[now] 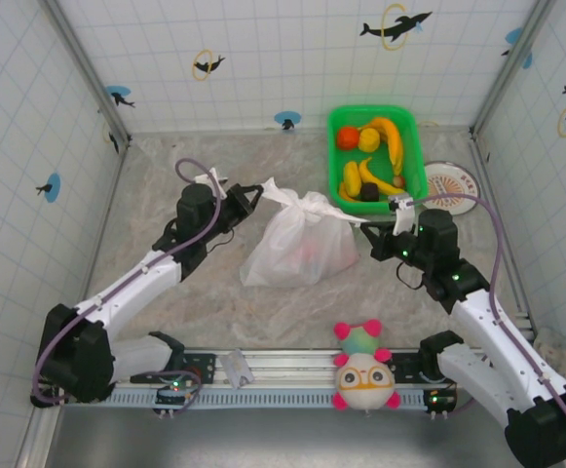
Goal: Place the fake fruits into the plastic bag and tie a complex knot
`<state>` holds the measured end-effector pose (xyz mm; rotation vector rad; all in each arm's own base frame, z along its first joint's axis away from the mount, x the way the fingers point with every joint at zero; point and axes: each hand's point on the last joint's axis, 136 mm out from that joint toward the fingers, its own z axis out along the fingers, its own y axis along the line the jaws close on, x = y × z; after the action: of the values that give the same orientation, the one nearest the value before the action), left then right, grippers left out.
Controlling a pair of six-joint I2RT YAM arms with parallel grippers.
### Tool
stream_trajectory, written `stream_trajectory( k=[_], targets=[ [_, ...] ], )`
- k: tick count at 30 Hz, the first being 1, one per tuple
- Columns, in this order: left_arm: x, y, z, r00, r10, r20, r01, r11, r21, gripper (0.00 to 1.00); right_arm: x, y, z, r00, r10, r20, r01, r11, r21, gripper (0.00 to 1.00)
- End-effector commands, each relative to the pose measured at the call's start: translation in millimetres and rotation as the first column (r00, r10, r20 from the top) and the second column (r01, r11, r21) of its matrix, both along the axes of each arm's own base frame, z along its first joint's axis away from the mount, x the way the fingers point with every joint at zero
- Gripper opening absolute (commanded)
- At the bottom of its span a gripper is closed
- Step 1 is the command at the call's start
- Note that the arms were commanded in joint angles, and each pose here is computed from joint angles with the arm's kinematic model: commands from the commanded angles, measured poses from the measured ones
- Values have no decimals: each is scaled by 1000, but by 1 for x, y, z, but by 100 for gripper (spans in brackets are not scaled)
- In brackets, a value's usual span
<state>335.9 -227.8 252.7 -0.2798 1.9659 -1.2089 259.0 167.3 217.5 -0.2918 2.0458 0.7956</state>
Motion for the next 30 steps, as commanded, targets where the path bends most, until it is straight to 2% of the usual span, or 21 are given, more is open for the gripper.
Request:
stream_trajectory(
  k=[1,5,9,13,18,21,24,30],
  targets=[
    [6,32,17,987,126,103,-135,987,87,0,7,-21,8,991,-131,-26,130,991,-29,0],
    [-2,62,10,966,239,102,-252,955,154,0,13,-50,-1,954,-289,-75,287,957,-42,0],
    [-11,89,-13,948,313,56,-318,926,203,0,14,-80,-31,890,-426,-163,417,905,-87,0],
    [-16,108,-40,931,364,-12,-350,903,247,0,11,-104,-60,833,-512,-212,492,859,-142,0],
    [-26,143,-79,875,480,-71,-431,836,341,0,5,-127,-85,771,-594,-229,560,804,-198,0],
    [-28,153,-91,862,499,-86,-442,825,351,0,4,-130,-90,764,-601,-237,568,799,-197,0],
    [-26,150,-90,873,481,-82,-429,836,343,0,5,-128,-90,770,-592,-238,562,806,-189,0],
    [-17,132,-74,914,402,-53,-370,880,299,0,16,-98,-65,865,-458,-204,462,886,-29,0]
  ],
)
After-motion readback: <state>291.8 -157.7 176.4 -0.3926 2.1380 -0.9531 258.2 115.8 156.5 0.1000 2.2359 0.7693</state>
